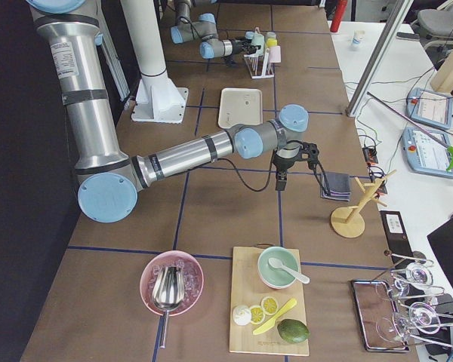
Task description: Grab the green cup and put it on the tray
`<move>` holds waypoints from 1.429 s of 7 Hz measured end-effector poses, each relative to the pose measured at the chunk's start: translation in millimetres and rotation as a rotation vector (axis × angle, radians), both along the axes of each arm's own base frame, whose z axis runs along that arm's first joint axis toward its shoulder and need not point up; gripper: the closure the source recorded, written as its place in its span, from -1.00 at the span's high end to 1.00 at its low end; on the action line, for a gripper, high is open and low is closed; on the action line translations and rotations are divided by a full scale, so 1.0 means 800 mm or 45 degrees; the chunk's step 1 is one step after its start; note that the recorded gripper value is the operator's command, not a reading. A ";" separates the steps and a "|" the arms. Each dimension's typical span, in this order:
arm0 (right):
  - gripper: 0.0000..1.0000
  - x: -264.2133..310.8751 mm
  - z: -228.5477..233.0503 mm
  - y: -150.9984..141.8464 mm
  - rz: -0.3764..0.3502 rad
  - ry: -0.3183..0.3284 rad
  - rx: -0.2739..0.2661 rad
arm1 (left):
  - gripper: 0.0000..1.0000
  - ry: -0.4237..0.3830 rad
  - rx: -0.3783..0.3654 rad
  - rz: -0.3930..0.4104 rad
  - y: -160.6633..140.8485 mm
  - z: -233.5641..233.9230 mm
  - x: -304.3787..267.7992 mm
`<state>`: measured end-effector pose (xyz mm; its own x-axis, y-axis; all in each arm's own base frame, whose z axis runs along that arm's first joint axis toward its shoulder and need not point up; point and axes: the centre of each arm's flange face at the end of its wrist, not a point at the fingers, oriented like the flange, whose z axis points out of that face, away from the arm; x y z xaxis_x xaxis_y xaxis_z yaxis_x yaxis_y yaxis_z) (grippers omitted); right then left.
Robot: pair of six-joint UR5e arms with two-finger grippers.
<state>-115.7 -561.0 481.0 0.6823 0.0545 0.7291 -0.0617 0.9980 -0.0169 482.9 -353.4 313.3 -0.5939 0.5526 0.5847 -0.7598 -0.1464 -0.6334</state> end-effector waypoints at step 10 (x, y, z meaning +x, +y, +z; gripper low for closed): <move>1.00 -0.004 -0.008 0.000 -0.011 -0.033 0.004 | -0.40 1.109 -0.032 -0.188 0.007 -0.168 -0.135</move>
<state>-118.5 -561.2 474.5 0.6638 0.0464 0.7465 -0.0524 0.9985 -0.0155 375.2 -348.2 179.2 0.1354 0.6071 0.7830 -0.9833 -0.0146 0.1814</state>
